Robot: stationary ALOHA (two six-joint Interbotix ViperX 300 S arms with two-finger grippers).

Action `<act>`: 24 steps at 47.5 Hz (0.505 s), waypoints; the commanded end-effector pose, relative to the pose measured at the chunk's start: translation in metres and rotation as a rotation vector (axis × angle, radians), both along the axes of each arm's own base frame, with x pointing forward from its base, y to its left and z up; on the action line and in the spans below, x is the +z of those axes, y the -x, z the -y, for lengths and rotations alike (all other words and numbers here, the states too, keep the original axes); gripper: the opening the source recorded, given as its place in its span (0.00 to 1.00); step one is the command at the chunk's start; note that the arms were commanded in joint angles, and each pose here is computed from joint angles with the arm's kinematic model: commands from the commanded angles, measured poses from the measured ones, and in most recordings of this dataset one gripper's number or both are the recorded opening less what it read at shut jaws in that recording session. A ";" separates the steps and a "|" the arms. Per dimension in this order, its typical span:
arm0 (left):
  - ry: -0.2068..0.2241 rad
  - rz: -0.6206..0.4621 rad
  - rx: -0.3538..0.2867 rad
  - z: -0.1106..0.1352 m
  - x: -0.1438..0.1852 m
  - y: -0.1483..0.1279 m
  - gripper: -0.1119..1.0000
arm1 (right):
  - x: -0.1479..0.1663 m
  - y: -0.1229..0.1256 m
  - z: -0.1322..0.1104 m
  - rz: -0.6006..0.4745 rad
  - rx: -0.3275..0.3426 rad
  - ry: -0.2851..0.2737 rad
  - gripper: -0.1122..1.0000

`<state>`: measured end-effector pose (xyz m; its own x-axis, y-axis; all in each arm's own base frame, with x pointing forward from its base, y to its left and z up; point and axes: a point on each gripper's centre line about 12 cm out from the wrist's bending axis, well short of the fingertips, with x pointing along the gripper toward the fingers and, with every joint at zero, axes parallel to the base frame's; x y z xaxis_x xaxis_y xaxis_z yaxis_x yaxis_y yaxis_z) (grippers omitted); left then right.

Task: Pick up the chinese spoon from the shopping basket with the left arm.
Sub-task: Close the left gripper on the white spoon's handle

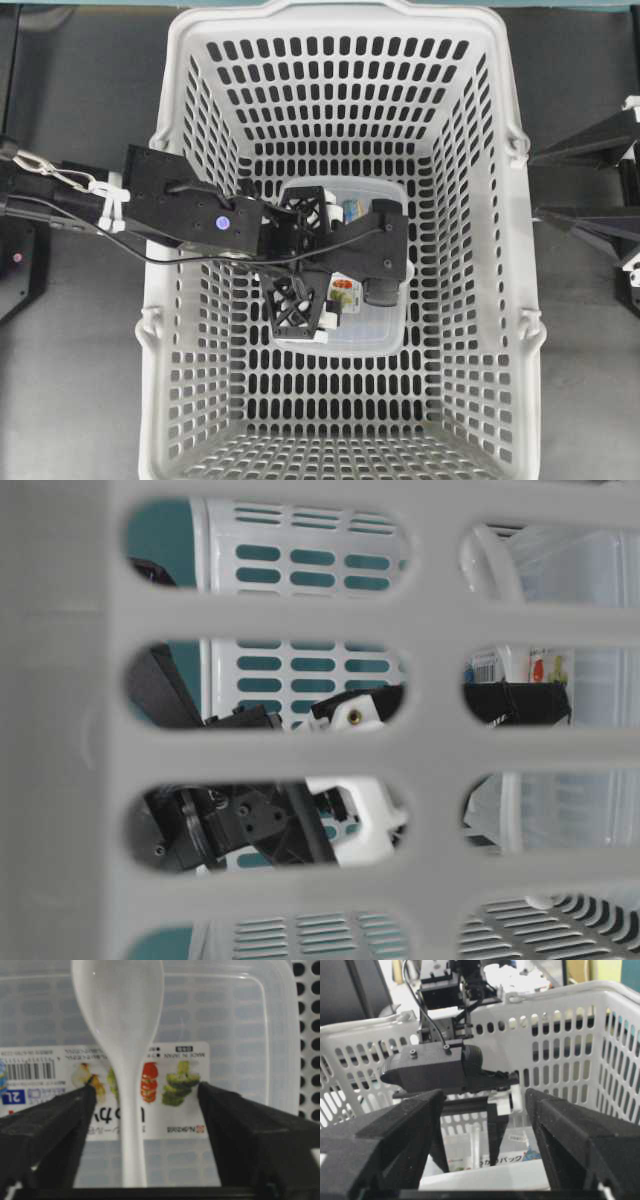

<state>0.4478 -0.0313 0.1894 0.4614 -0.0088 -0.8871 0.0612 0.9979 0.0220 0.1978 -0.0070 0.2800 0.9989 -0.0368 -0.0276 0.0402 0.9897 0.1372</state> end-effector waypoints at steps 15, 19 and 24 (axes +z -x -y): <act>-0.007 0.016 -0.005 -0.003 0.004 0.000 0.22 | 0.006 -0.002 0.000 0.018 -0.002 -0.001 0.69; -0.005 0.032 0.002 -0.005 0.013 -0.002 0.22 | 0.006 -0.002 0.000 0.017 -0.002 -0.001 0.69; -0.003 0.071 0.009 -0.008 0.039 -0.002 0.22 | 0.005 -0.002 0.000 0.015 -0.002 -0.001 0.68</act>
<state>0.4472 -0.0284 0.1937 0.4615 -0.0056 -0.8871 0.0614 0.9978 0.0257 0.1978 -0.0070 0.2802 0.9990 -0.0368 -0.0261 0.0401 0.9895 0.1387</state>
